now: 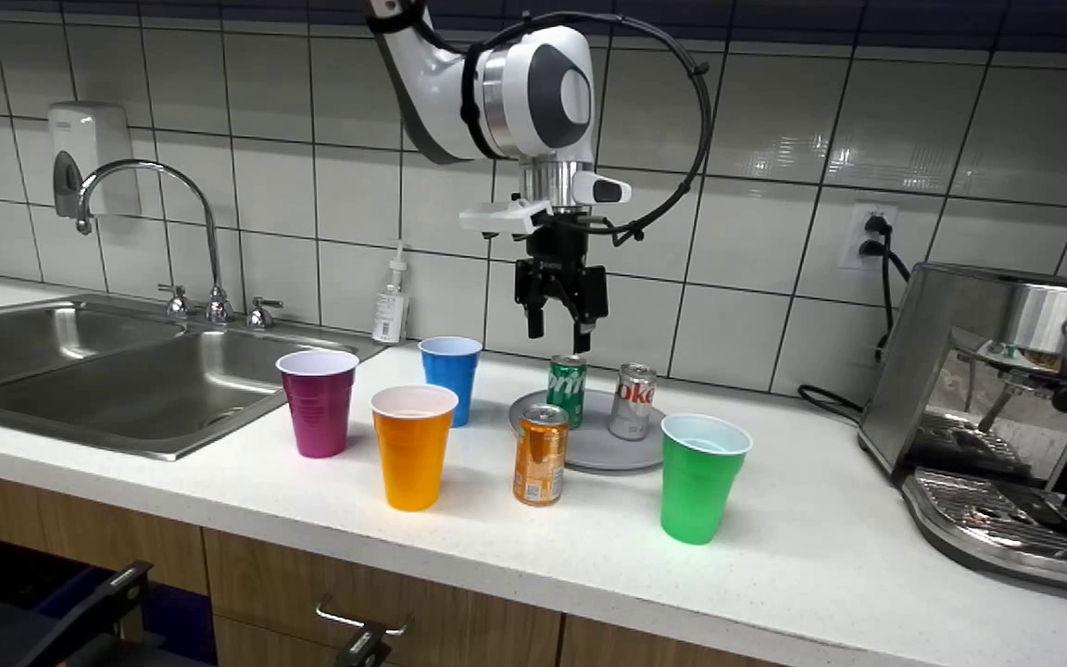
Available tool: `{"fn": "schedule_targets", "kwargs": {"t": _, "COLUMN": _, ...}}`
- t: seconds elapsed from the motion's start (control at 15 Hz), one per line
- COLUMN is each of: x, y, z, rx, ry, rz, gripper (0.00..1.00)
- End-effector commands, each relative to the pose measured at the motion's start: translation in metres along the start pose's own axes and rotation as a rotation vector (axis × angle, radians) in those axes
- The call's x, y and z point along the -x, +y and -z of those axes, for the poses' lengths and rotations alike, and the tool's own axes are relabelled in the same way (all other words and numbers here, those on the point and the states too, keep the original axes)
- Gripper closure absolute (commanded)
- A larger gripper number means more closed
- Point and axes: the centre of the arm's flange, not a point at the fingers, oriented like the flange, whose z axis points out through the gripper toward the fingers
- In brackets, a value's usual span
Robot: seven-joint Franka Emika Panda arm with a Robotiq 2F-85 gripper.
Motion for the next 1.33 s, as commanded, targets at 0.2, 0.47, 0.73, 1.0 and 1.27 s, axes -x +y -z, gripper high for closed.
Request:
{"fn": "schedule_targets", "kwargs": {"t": 0.2, "x": -0.036, "y": -0.029, "z": -0.016, "rx": -0.025, "ry": 0.003, "rz": -0.075, "gripper": 0.00}}
{"fn": "schedule_targets", "kwargs": {"t": 0.47, "x": -0.051, "y": -0.044, "z": -0.027, "rx": -0.022, "ry": 0.007, "rz": -0.095, "gripper": 0.00}}
{"fn": "schedule_targets", "kwargs": {"t": 0.73, "x": -0.064, "y": -0.053, "z": -0.035, "rx": -0.022, "ry": 0.011, "rz": -0.118, "gripper": 0.00}}
{"fn": "schedule_targets", "kwargs": {"t": 1.0, "x": -0.074, "y": -0.060, "z": -0.043, "rx": -0.023, "ry": 0.009, "rz": -0.142, "gripper": 0.00}}
{"fn": "schedule_targets", "kwargs": {"t": 1.27, "x": -0.080, "y": -0.066, "z": -0.051, "rx": -0.021, "ry": 0.013, "rz": -0.162, "gripper": 0.00}}
